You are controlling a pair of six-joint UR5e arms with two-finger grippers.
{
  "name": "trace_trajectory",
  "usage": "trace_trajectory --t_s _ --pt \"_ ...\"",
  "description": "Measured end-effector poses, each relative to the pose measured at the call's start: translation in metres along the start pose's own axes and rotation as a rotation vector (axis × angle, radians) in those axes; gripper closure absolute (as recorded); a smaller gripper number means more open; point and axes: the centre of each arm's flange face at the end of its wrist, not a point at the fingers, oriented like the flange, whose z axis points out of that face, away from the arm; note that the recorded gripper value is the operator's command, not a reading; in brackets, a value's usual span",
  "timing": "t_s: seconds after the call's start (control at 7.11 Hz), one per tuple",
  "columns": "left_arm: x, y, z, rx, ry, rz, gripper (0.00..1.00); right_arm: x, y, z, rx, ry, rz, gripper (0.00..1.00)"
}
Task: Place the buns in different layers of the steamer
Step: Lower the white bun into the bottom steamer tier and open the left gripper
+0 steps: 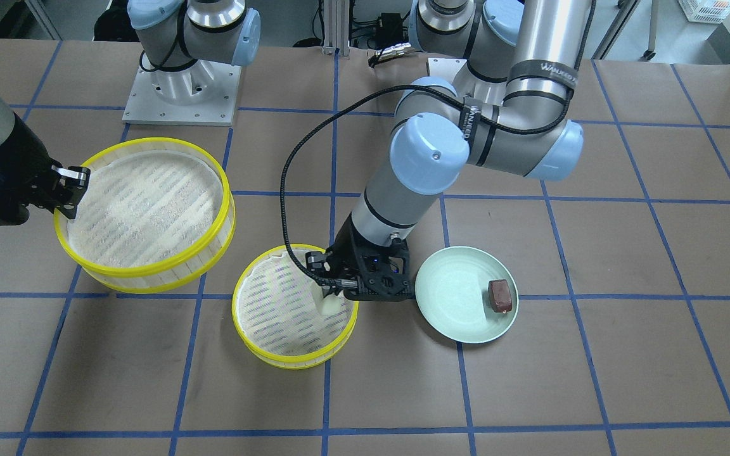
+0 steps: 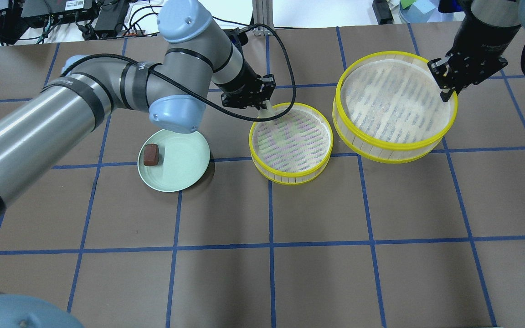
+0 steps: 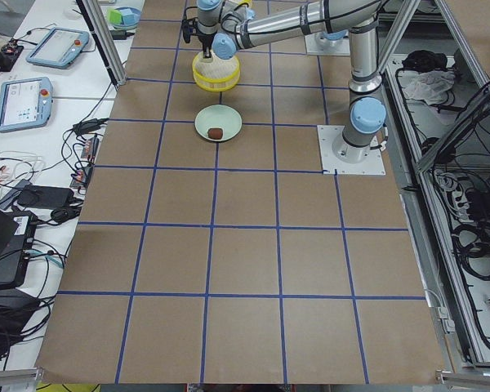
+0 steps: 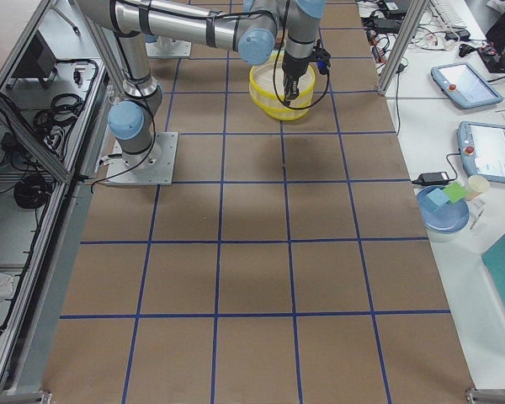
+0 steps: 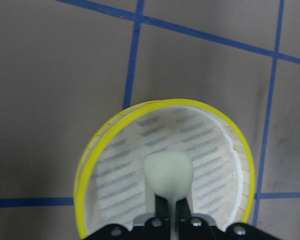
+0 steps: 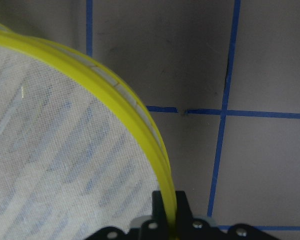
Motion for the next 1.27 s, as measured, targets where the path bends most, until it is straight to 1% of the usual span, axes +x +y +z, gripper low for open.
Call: trace_trajectory --t_s 0.14,0.28,0.42,0.7,1.13,1.27 --pt "0.015 0.012 0.024 -0.017 0.014 -0.011 0.01 -0.001 0.002 0.003 -0.004 -0.005 0.009 1.0" --pt "0.026 0.026 0.042 -0.039 0.012 -0.037 0.0 -0.002 0.004 0.005 -0.006 -0.008 0.019 1.0" --pt "0.034 0.036 0.05 -0.053 0.009 -0.059 0.0 -0.003 0.005 0.005 -0.005 -0.008 0.024 1.0" --pt "0.039 0.042 0.043 -0.05 0.005 -0.06 0.0 -0.003 0.006 0.004 0.001 -0.004 0.025 1.0" --pt "0.031 0.038 0.036 -0.053 -0.054 -0.024 0.0 -0.004 0.005 0.004 0.011 0.0 0.027 1.0" --pt "0.017 0.028 0.029 -0.049 -0.099 0.002 0.0 -0.006 0.002 0.004 0.022 0.001 0.031 1.0"
